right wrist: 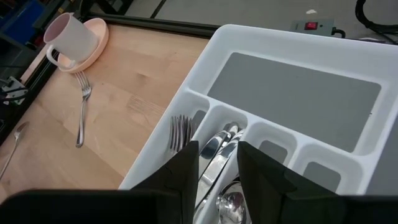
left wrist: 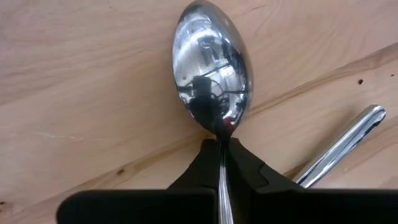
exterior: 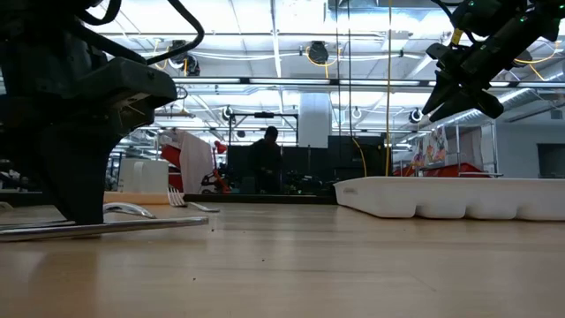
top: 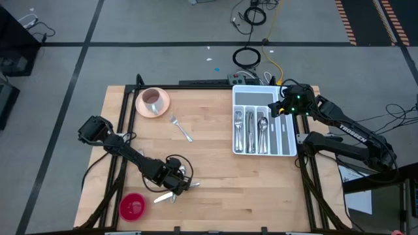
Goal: Sort silverware
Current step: Put the silver spoon into the white silverware tray
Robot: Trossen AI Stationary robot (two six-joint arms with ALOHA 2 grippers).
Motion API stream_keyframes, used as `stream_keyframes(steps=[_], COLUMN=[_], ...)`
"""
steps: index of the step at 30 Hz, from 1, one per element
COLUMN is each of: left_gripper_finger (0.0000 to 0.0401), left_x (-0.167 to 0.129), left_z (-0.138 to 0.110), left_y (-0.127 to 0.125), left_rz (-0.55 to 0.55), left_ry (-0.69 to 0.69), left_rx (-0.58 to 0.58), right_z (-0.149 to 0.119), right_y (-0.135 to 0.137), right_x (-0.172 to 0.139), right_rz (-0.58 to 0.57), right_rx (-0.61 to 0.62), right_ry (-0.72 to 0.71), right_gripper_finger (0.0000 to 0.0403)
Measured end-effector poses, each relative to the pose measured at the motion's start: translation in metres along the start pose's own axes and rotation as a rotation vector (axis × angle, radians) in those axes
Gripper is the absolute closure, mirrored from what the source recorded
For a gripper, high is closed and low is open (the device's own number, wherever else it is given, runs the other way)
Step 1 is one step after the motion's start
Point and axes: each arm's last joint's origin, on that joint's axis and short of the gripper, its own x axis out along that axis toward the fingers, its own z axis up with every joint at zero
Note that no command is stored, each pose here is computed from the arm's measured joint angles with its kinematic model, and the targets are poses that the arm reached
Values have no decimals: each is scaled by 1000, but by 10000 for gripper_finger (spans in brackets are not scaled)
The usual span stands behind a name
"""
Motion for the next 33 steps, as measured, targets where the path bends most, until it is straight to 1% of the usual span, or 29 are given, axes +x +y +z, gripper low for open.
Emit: stream_keyframes(steps=[4,7,9,12,16,21,26,30,33], left_gripper_finger=[391,392,395,399,400,401,401,401,401], left_x=[-6,-13,-19,-31,-47,-71,-108,-144,-165], left_z=[1,2,4,5,6,17,39,58,73], left_y=[-7,-11,-19,-26,-41,-50,-58,-64,-67], left_rz=[22,35,20,26,-50,-128,-303,-487,-621], left_ry=[-9,-31,-57,-67,-97,-169,-310,-415,-457], left_rx=[4,35,43,89,130,199,245,322,370], right_z=[0,0,0,0,0,0,-1,-1,-2], right_y=[0,0,0,0,0,1,2,3,4], right_x=[0,0,0,0,0,0,0,0,0], right_rz=[0,0,0,0,0,19,63,87,95], right_rx=[0,0,0,0,1,2,-3,-4,-8], right_ry=[0,0,0,0,0,10,35,49,54], right_gripper_finger=[300,300,300,300,300,300,300,300,300])
